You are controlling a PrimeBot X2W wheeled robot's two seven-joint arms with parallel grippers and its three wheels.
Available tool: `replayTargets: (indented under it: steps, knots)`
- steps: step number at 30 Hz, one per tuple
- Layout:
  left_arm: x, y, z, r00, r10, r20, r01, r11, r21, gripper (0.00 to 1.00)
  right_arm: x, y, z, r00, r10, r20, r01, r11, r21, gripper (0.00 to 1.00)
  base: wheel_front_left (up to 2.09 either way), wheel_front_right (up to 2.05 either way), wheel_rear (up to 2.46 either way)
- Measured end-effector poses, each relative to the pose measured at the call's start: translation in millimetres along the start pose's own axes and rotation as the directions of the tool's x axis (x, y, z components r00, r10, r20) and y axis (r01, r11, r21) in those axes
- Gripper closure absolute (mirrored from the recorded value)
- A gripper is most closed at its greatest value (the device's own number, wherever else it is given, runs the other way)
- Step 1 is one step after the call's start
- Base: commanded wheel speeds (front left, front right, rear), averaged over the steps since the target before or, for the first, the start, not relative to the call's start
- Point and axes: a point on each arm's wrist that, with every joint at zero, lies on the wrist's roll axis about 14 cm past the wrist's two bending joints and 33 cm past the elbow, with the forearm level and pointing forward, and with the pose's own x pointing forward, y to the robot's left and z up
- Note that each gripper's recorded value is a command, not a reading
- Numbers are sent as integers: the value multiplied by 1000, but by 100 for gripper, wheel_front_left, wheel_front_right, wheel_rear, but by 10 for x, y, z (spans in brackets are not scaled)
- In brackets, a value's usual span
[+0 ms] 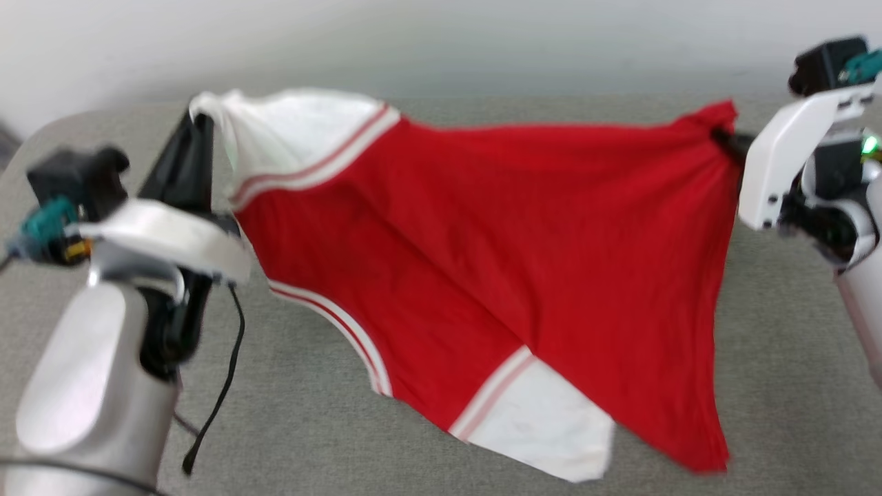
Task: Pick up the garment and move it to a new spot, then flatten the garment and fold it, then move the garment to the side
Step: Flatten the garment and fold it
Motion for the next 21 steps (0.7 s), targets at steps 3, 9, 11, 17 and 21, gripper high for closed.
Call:
replayTargets:
  steps: [3, 9, 11, 17, 21]
  knots:
    - [262, -57, 238, 999, -28, 45, 28, 1000, -5, 100, -134, -119, 384, 991, -48, 122, 49, 999, -8, 100, 0, 0, 0]
    - [813, -58, 680, 990, -49, 133, 45, 999, 30, 100, -298, -266, 1132, 933, -101, 345, 106, 994, 6, 100, 0, 0, 0]
    - [1000, -53, 854, 984, -54, 171, 47, 998, 47, 100, -329, -320, 1371, 906, -116, 407, 120, 993, 14, 100, 0, 0, 0]
    - [1491, -25, 1283, 957, -66, 281, 39, 994, 99, 100, -404, -419, 2086, 804, -135, 580, 161, 987, 8, 100, 0, 0, 0]
    - [1749, -15, 1507, 935, -78, 346, 33, 991, 133, 100, -387, -492, 2402, 752, -145, 643, 186, 983, 3, 100, 0, 0, 0]
